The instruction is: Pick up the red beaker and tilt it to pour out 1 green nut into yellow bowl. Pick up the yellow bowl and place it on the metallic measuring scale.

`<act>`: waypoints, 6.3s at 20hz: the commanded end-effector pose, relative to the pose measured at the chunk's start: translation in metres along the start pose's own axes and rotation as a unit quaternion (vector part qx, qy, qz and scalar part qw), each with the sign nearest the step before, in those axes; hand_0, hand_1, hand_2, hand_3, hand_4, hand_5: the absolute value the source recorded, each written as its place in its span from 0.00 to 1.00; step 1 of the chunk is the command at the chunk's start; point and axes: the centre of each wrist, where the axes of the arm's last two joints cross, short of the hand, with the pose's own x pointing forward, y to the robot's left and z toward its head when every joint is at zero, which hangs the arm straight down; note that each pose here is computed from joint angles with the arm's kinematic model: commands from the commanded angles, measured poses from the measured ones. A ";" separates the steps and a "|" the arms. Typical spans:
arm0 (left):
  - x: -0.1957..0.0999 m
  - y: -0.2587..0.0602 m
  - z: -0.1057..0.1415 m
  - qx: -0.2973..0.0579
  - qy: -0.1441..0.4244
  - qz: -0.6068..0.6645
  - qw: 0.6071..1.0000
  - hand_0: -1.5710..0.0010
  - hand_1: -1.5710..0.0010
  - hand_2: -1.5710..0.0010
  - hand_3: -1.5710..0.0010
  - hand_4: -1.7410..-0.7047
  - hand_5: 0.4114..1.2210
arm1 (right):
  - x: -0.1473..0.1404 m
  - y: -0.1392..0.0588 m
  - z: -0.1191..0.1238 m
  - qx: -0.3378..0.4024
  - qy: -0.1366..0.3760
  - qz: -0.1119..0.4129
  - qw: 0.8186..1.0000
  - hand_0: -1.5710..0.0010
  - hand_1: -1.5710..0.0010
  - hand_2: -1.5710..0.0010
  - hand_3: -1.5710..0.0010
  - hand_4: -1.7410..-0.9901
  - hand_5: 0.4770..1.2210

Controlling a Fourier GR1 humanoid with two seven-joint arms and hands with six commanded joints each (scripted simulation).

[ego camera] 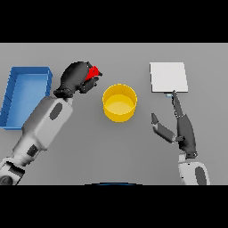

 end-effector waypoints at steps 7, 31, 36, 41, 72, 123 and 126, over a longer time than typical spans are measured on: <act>0.023 0.006 -0.011 -0.031 -0.046 -0.210 0.976 0.00 0.00 0.00 0.00 0.05 0.97 | 0.001 -0.001 0.001 0.001 0.001 0.003 1.000 1.00 1.00 1.00 1.00 0.61 0.31; 0.095 -0.006 -0.045 -0.163 -0.167 -0.662 0.712 0.00 0.00 0.00 0.00 0.00 1.00 | -0.008 0.008 0.005 -0.026 0.004 -0.011 1.000 1.00 1.00 1.00 1.00 0.65 0.14; 0.105 -0.004 -0.050 -0.164 -0.186 -0.711 0.658 0.00 0.00 0.00 0.00 0.01 1.00 | -0.009 0.003 0.001 -0.028 0.004 -0.008 1.000 1.00 1.00 1.00 1.00 0.71 0.15; 0.115 0.001 -0.052 -0.160 -0.200 -0.742 0.619 0.00 0.00 0.00 0.00 0.01 1.00 | -0.010 0.008 0.003 -0.027 0.001 -0.003 1.000 1.00 1.00 1.00 1.00 0.71 0.16; -0.124 0.189 0.015 0.206 0.276 0.040 0.938 0.00 0.00 0.00 0.08 0.00 1.00 | -0.012 -0.001 -0.007 0.009 -0.020 0.000 1.000 1.00 1.00 1.00 1.00 0.71 0.23; -0.135 0.107 0.088 0.061 0.298 0.129 0.944 1.00 1.00 1.00 1.00 0.91 0.39 | 0.056 0.023 -0.096 0.324 -0.139 0.400 0.846 1.00 1.00 1.00 1.00 0.62 0.24; -0.135 0.112 0.087 0.063 0.302 0.125 0.943 1.00 1.00 1.00 1.00 0.91 0.38 | 0.062 0.030 -0.110 0.355 -0.143 0.425 0.820 1.00 1.00 1.00 1.00 0.62 0.26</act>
